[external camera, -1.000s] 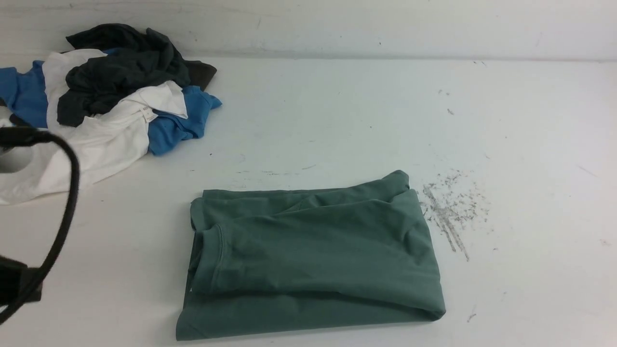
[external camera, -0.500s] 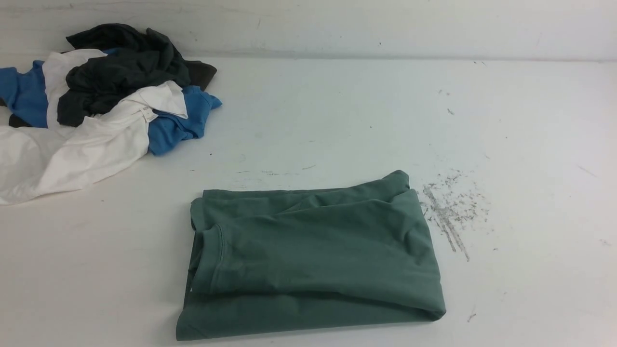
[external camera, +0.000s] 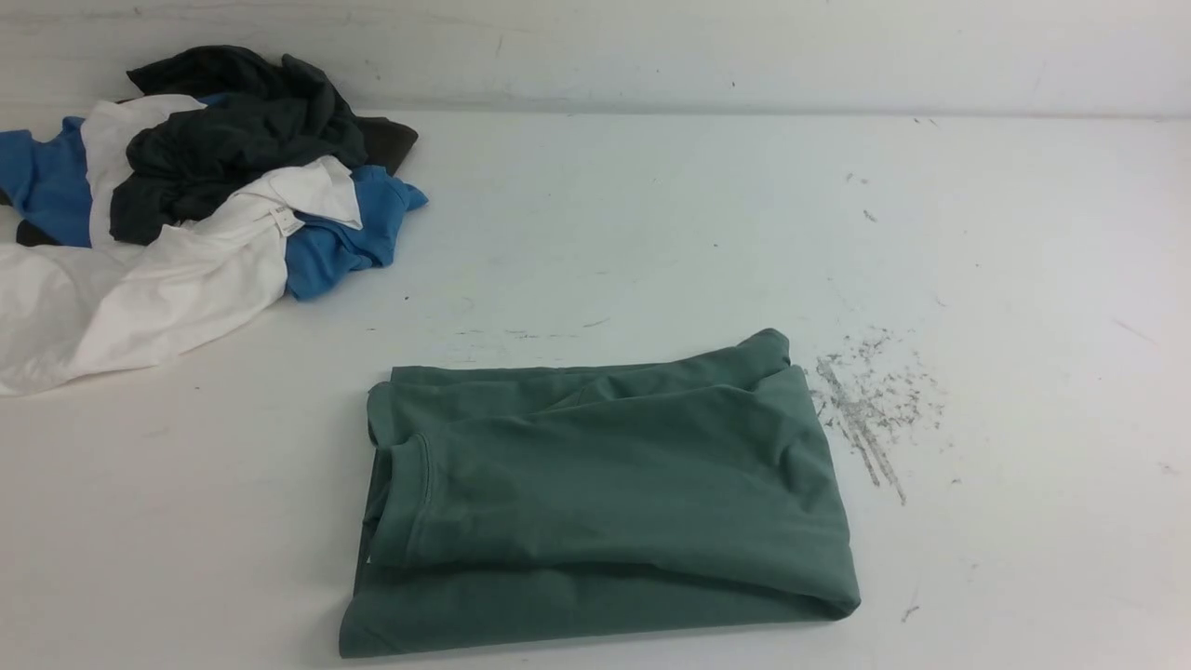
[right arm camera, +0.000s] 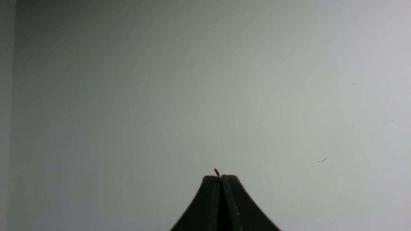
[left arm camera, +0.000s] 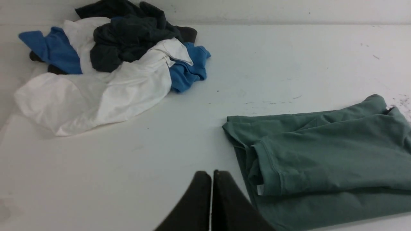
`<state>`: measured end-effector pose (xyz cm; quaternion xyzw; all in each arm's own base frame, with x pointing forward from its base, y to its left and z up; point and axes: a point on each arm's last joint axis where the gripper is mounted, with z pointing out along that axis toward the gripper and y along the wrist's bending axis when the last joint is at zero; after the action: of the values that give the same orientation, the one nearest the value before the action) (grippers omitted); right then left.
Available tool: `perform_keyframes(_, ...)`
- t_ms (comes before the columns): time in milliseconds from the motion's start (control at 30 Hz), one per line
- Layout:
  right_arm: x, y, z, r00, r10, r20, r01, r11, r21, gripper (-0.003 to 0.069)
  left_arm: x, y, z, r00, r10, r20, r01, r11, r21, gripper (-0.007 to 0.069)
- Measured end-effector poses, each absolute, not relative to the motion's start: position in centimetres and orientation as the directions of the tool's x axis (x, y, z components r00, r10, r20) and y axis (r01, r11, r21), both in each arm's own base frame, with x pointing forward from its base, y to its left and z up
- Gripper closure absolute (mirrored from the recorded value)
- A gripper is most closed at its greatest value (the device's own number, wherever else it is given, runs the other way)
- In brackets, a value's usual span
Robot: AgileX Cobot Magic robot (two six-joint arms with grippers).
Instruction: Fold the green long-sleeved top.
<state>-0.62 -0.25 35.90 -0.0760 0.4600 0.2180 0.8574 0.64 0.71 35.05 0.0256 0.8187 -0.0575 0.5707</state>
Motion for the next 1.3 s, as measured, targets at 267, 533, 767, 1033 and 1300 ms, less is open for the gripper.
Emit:
perform_keyframes(267, -0.6, -0.3, 35.9, 0.482, 0.304, -0.822, -0.444, 0.893, 0.07, 0.0673, 1.7, 0.4, 32.4, -0.179, -0.007, -0.984, 0.098, 0.995, -0.025, 0.0629)
perform_keyframes(533, -0.6, -0.3, 35.9, 0.483, 0.304, -0.821, -0.444, 0.893, 0.07, 0.0673, 4.7, 0.0, 22.2, -0.137, 0.034, -0.99, 0.024, 0.999, 0.031, 0.0629)
perform_keyframes(767, -0.6, -0.3, 35.9, 0.482, 0.304, -0.822, -0.444, 0.893, 0.07, 0.0673, 5.3, 0.1, 17.5, -0.266, 0.066, -0.962, 0.019, 0.998, 0.063, 0.0629)
perform_keyframes(1033, -0.6, -0.3, 35.9, 0.483, 0.304, -0.821, -0.444, 0.893, 0.07, 0.0673, 5.3, 0.1, 17.4, -0.275, 0.07, -0.959, 0.018, 0.998, 0.068, 0.0629)
perform_keyframes(1300, -0.6, -0.3, 35.9, 0.483, 0.304, -0.821, -0.444, 0.893, 0.07, 0.0673, 5.3, 0.1, 17.4, -0.275, 0.07, -0.959, 0.018, 0.998, 0.068, 0.0629)
